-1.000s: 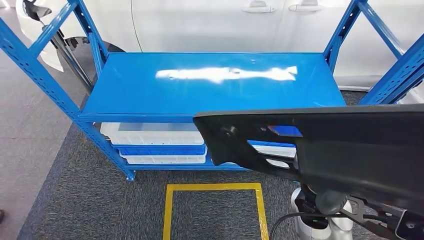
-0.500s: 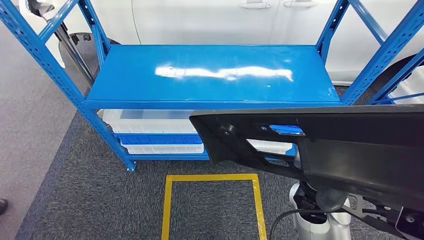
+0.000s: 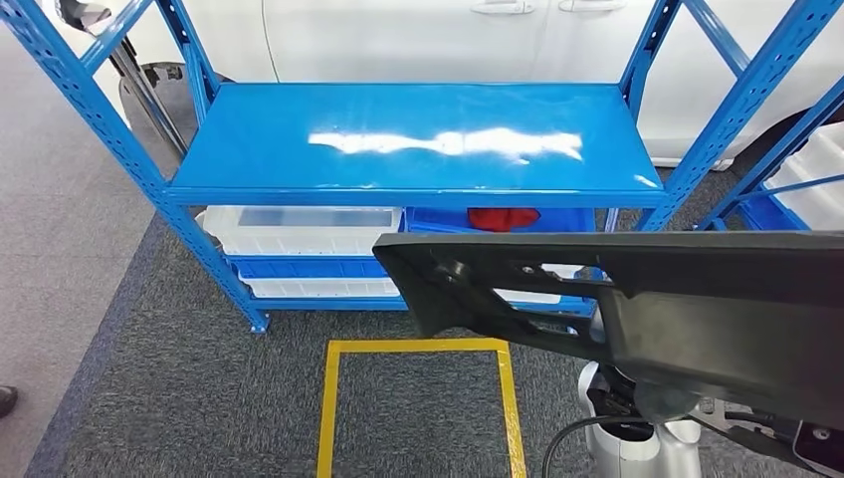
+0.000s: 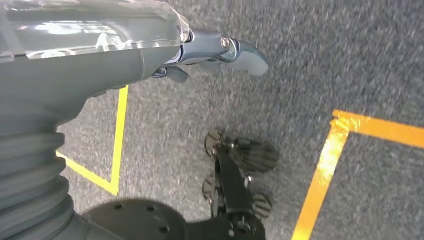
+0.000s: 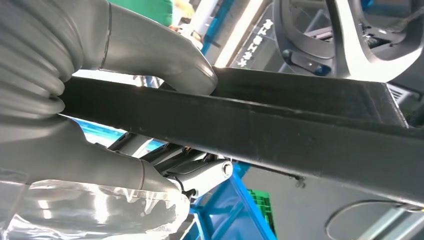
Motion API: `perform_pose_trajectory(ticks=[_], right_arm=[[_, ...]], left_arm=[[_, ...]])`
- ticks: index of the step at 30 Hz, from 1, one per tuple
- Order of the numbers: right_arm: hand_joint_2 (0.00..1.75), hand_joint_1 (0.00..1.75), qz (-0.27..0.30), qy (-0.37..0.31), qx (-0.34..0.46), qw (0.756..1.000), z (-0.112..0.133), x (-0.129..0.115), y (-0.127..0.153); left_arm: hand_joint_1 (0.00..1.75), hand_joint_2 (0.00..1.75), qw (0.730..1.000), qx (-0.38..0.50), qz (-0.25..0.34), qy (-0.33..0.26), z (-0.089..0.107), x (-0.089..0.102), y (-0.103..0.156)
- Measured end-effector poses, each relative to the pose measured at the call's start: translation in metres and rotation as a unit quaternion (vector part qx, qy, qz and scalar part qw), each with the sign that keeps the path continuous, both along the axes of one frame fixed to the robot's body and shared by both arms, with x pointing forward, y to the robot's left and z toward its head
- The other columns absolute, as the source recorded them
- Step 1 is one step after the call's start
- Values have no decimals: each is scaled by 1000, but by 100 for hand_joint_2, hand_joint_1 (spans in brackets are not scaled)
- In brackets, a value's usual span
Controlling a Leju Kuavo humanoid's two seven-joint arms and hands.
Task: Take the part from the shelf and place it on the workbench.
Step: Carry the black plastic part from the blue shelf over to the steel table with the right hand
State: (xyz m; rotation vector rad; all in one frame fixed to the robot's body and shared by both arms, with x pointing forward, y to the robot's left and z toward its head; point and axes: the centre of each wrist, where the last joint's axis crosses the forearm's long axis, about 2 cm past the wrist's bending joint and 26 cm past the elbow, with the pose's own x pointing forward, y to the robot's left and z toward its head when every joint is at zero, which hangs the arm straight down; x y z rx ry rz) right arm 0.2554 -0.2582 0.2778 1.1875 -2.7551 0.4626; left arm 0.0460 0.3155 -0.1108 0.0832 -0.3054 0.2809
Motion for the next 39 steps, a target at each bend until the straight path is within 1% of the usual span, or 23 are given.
perform_pose_trajectory(ticks=[8,16,18,23,25,27,31,35,39], right_arm=[[175,164,-45,9,-1,999,1,-2,2],[175,164,-58,8,2,998,3,-2,1],[175,164,-80,7,2,997,5,-3,1],[175,164,-177,-7,10,984,19,-11,2],[175,164,-199,-20,12,980,25,-16,5],[175,164,-199,-33,11,979,31,-19,11],[175,164,-176,-51,3,983,37,-22,24],[175,164,-166,-64,-1,984,41,-23,24],[175,164,-148,-70,-5,986,44,-21,25]], left_arm=[[0,175,1000,9,-5,-1,0,-1,-1],[0,175,1000,13,-5,0,0,-2,-4],[0,175,1000,20,-6,-1,0,-2,-4],[0,175,999,30,-17,1,-1,-5,-5],[0,175,999,32,-21,7,-1,-5,-5],[0,175,999,35,-21,12,-1,-4,-5],[0,175,999,37,-19,13,0,-2,-7],[0,175,999,34,-19,9,0,1,-13],[0,175,999,41,-17,12,0,-1,-16]])
